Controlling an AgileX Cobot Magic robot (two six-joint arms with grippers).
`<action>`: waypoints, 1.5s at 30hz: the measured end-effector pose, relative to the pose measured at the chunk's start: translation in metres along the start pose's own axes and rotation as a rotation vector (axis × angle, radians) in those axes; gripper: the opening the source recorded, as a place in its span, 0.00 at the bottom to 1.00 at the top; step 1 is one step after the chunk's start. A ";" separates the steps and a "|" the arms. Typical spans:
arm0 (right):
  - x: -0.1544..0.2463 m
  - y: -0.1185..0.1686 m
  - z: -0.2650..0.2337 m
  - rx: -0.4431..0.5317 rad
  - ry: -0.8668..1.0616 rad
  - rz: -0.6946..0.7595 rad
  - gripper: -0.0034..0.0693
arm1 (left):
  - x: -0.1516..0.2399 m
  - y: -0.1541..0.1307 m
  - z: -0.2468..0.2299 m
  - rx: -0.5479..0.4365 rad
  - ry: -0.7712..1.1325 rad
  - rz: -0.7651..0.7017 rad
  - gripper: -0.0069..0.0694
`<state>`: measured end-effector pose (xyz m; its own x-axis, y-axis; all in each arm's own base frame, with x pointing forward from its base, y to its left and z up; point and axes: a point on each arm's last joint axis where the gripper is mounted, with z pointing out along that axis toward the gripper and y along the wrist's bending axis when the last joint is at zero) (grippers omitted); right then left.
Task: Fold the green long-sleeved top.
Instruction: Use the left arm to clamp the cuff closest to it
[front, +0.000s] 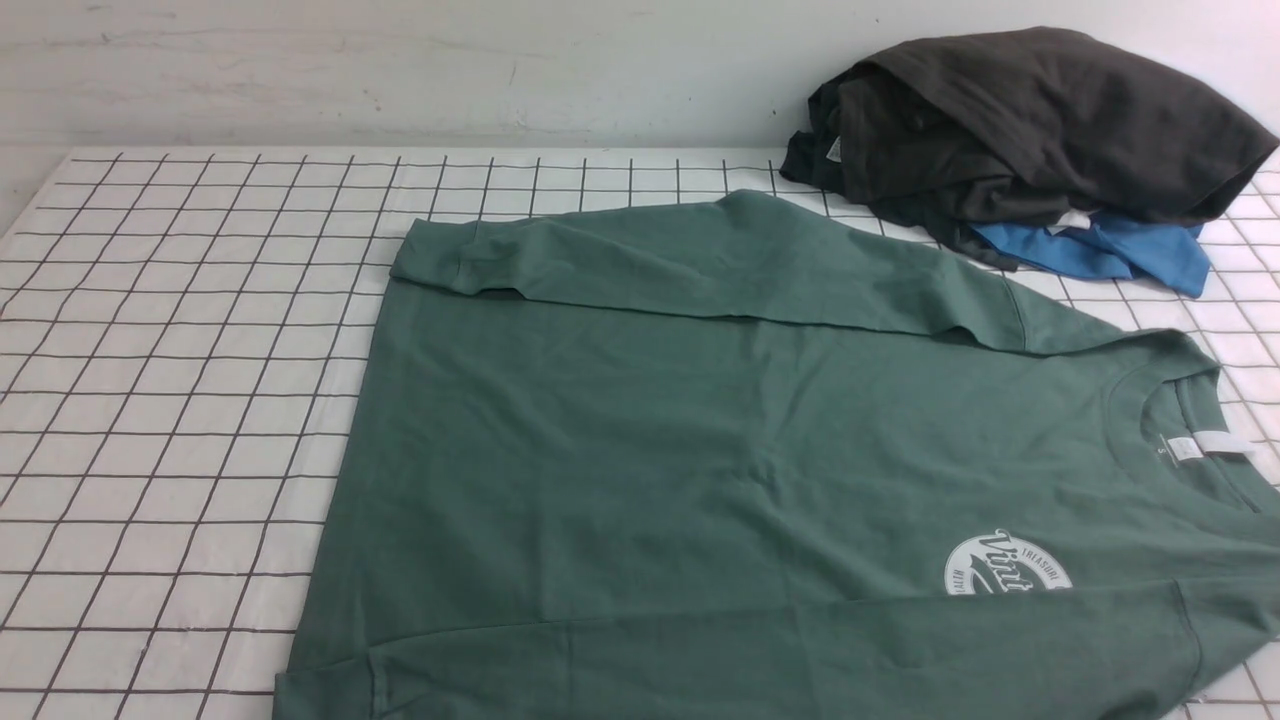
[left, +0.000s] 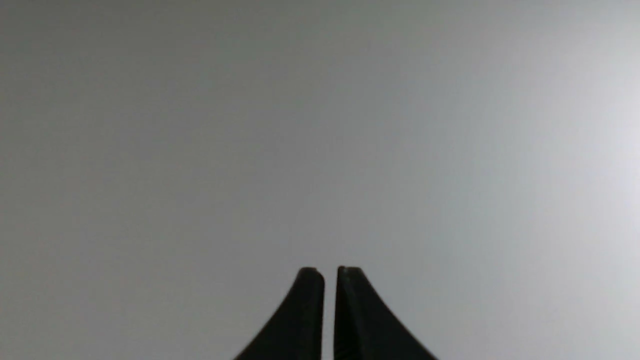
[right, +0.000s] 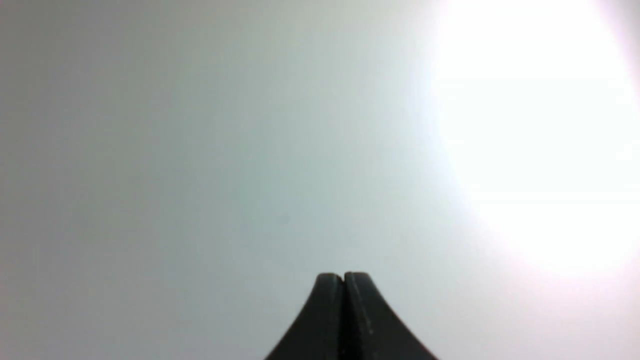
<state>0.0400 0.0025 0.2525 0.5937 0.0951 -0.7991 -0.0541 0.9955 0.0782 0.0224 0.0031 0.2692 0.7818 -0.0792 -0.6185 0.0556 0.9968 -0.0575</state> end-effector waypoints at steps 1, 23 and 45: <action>-0.003 0.001 0.000 -0.008 -0.032 0.015 0.03 | -0.005 0.000 0.000 0.000 -0.053 -0.016 0.12; 0.031 -0.021 0.101 0.211 1.173 -0.132 0.03 | 0.070 -0.008 0.100 -0.058 1.106 -0.105 0.12; 0.130 0.045 0.132 -0.390 1.646 -0.095 0.03 | 0.243 -0.033 0.058 0.023 2.375 -0.155 0.64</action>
<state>0.2208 0.0591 0.2307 -0.7834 -0.3087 -0.5395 -0.3995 0.9150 0.0565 0.2462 -0.0486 0.1663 -0.9956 0.0220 -0.0912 0.0380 0.9834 -0.1776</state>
